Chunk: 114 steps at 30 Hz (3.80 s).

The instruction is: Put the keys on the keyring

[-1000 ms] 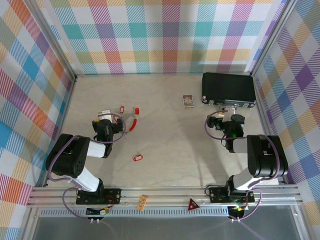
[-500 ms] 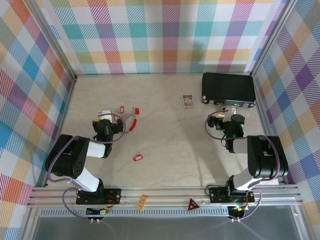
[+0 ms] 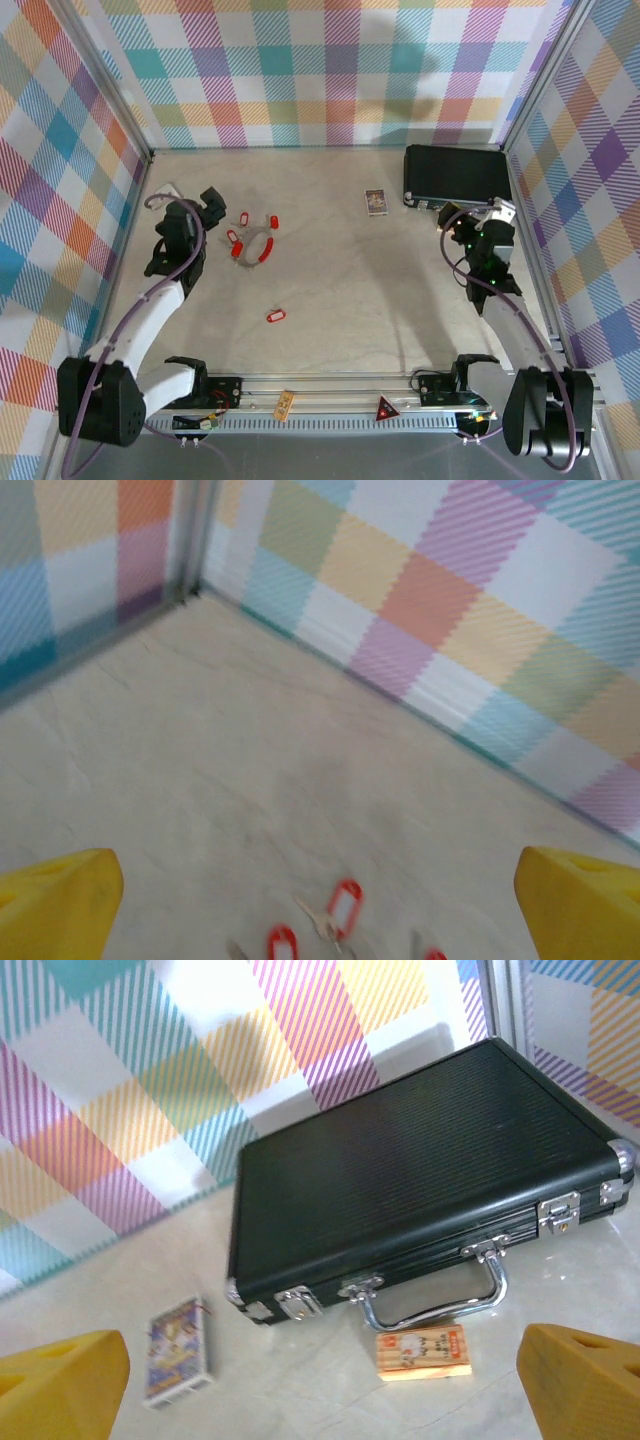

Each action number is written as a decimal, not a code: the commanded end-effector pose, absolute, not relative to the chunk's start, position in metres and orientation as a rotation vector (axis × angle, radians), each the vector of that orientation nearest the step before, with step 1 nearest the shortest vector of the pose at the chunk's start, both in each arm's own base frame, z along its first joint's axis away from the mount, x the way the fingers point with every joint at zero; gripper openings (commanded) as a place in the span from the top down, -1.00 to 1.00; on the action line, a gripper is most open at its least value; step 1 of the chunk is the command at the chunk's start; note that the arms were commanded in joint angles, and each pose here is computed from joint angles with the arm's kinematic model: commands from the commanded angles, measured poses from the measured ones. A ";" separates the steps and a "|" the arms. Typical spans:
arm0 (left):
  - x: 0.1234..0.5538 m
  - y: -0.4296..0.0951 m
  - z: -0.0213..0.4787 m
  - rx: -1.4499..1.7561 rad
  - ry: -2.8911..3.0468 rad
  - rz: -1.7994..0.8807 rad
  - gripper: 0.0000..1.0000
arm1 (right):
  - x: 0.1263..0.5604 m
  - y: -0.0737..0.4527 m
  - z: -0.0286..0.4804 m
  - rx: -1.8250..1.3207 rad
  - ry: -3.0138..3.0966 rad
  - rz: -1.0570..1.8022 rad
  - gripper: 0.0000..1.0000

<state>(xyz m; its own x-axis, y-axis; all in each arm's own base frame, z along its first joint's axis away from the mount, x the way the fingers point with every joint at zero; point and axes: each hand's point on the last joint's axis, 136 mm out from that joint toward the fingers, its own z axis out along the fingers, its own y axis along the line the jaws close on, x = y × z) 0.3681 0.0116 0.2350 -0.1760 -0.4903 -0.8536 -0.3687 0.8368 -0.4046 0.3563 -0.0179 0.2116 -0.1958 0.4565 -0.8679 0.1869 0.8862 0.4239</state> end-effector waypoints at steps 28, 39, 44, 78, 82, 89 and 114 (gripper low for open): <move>0.327 -0.098 0.113 -0.341 2.361 -0.343 -0.62 | 0.308 0.175 0.199 -0.046 2.073 0.803 -0.98; 0.356 -0.079 0.071 -0.421 2.570 -0.003 0.00 | 0.299 0.196 0.172 -0.075 2.137 0.855 -0.98; 0.352 -0.062 0.061 -0.474 2.588 0.089 0.17 | 0.296 0.203 0.173 -0.088 2.142 0.876 -0.98; 0.346 -0.051 0.046 -0.556 2.632 -0.018 0.94 | 0.296 0.202 0.168 -0.092 2.157 0.837 -0.98; 0.347 -0.058 0.075 -0.535 2.579 -0.087 0.98 | 0.296 0.203 0.167 -0.094 2.161 0.840 -0.98; 0.349 -0.083 0.117 -0.465 2.525 -0.193 0.94 | 0.296 0.203 0.168 -0.095 2.157 0.839 -0.98; 0.356 -0.109 0.067 -0.307 2.653 -0.053 0.90 | 0.294 0.206 0.167 -0.104 2.161 0.845 -0.98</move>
<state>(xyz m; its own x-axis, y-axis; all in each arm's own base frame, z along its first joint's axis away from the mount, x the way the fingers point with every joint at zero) 0.3443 -0.1276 0.0679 -0.8766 -0.2271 -0.4242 -0.1836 0.9728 -0.1414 0.2908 0.2026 0.1590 -0.6984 0.1913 -0.6896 -0.3189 0.7795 0.5392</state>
